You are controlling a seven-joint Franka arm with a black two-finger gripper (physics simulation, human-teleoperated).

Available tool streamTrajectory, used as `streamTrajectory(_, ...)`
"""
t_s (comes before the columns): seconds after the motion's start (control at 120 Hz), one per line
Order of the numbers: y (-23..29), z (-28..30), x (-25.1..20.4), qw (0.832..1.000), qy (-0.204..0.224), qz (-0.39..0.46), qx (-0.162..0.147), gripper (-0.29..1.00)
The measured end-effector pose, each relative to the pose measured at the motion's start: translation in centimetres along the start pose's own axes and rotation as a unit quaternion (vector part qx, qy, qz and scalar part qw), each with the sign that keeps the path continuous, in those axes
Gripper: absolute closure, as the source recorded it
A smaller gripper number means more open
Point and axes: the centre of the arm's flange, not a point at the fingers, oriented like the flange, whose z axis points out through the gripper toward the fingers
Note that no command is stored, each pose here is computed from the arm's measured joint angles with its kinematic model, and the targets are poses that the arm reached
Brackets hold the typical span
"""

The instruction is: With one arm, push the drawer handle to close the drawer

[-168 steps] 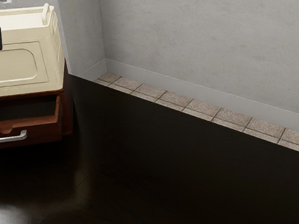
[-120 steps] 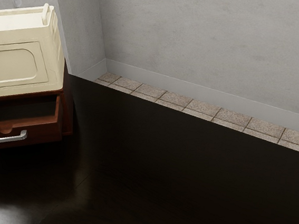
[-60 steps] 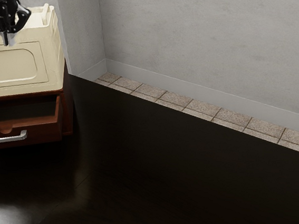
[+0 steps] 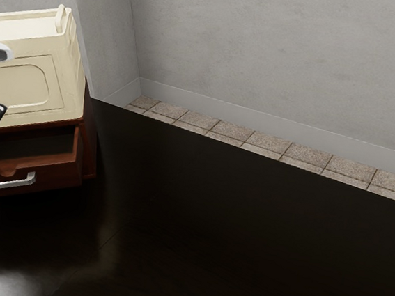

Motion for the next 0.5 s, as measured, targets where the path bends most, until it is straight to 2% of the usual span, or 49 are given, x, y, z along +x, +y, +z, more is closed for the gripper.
streamTrajectory(0.117,0.7,4.3,-0.6,0.999,-0.034,-0.017,-0.002,0.78)
streamTrajectory(0.258,0.7,8.0,-0.9,0.996,-0.061,-0.060,-0.019,0.78)
streamTrajectory(0.433,-0.5,10.8,-0.2,0.989,-0.066,-0.126,-0.047,0.79)
streamTrajectory(0.5,-1.2,11.8,0.2,0.985,-0.066,-0.151,-0.047,0.79)
